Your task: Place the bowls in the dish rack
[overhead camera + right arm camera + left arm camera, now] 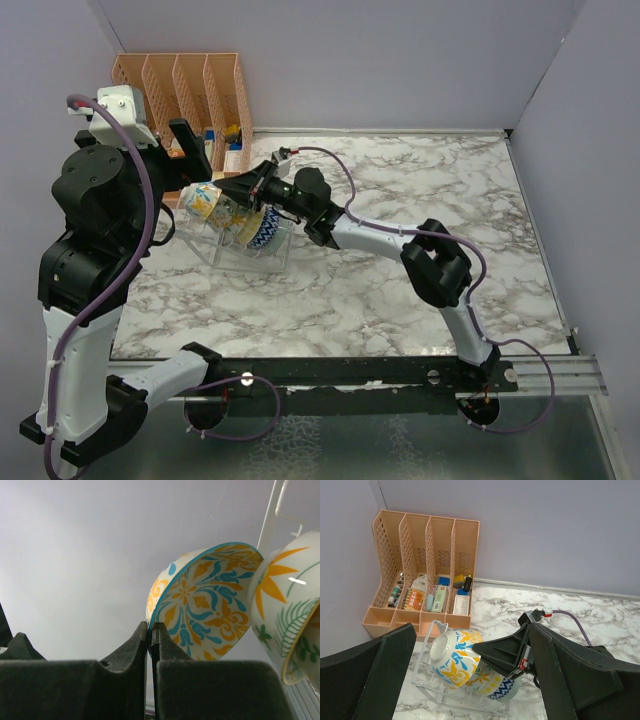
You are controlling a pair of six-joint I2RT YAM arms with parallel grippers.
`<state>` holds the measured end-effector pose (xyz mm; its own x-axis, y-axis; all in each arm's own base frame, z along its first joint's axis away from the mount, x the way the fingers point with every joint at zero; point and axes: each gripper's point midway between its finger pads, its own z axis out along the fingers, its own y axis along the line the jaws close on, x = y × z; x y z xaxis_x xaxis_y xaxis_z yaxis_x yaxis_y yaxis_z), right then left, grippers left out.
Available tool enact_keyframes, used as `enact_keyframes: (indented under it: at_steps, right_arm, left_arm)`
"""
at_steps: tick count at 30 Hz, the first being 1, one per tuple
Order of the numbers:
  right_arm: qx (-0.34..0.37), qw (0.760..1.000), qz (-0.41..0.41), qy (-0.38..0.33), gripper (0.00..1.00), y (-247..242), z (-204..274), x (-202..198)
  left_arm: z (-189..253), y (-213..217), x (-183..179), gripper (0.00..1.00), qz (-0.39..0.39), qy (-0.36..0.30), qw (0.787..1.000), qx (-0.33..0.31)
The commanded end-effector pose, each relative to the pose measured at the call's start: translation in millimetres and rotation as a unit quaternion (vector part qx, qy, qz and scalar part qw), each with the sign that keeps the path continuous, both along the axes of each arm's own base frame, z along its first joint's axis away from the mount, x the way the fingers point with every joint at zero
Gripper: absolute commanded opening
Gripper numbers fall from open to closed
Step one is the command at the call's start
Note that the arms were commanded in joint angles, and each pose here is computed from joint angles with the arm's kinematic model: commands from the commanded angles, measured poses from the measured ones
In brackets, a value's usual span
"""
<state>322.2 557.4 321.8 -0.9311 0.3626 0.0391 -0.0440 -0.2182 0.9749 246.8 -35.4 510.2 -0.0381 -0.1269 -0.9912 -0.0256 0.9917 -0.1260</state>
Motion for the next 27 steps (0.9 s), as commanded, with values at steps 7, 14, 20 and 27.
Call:
enact_keyframes:
  at_steps: [7, 14, 20, 27]
  right_arm:
    - [0.035, 0.999, 0.001, 0.000, 0.01, 5, -7, 0]
    - [0.019, 1.000, 0.000, 0.017, 0.01, 7, -30, 3]
    - [-0.005, 1.000, 0.007, -0.004, 0.03, 14, -41, 2]
    - [-0.014, 0.999, 0.020, -0.022, 0.04, 20, -53, 3]
  left_arm:
    - [-2, -4, 1, 0.99, -0.009, 0.000, 1.000, 0.000]
    - [-5, -2, 2, 0.99, -0.003, 0.003, 1.000, 0.005]
    - [-6, -2, 3, 0.99, -0.002, 0.004, 1.000, 0.008]
    - [-8, -3, 5, 0.99, -0.002, 0.006, 1.000, 0.009]
